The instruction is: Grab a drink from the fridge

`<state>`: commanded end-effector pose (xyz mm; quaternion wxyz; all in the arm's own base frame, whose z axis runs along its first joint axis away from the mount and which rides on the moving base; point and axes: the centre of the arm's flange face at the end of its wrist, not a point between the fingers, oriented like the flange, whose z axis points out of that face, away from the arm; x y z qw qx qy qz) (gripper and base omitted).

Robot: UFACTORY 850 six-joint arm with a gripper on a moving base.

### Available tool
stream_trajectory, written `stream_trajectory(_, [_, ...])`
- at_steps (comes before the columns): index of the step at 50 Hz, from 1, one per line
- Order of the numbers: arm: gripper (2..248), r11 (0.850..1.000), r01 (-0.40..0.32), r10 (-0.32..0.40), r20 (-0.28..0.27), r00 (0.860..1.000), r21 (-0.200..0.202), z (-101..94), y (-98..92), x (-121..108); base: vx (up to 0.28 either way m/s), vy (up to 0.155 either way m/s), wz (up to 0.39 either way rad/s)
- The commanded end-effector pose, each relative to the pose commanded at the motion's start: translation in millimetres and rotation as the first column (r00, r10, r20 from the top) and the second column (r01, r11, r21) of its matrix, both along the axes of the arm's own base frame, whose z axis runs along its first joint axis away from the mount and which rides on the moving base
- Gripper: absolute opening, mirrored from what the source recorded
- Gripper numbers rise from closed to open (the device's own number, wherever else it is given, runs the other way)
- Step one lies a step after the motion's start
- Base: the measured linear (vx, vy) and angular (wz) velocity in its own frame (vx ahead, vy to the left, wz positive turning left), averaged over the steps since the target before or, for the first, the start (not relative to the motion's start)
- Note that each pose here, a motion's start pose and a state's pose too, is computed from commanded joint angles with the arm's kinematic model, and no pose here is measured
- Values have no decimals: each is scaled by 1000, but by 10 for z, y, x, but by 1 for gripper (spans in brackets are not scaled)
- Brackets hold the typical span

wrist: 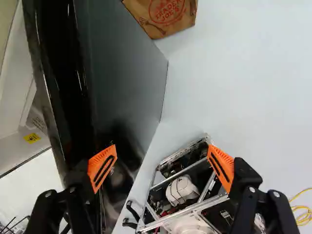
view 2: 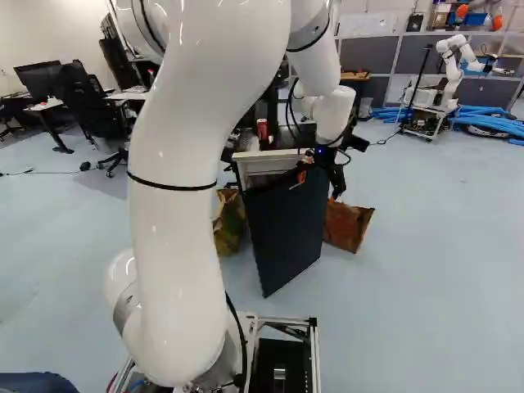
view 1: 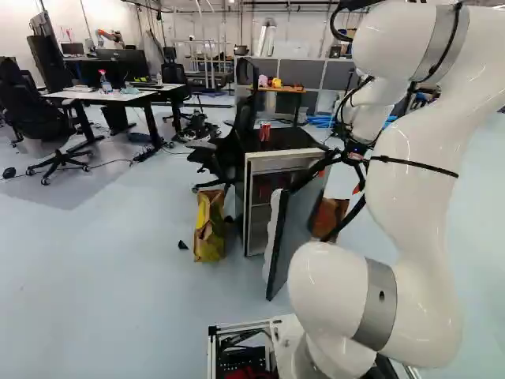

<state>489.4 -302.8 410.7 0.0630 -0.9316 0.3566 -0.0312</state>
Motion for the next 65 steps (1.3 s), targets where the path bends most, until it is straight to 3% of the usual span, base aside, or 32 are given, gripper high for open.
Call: stream_trajectory(65, [247,991,-132,133,-22,991,14,-8,799,97,0,0,0])
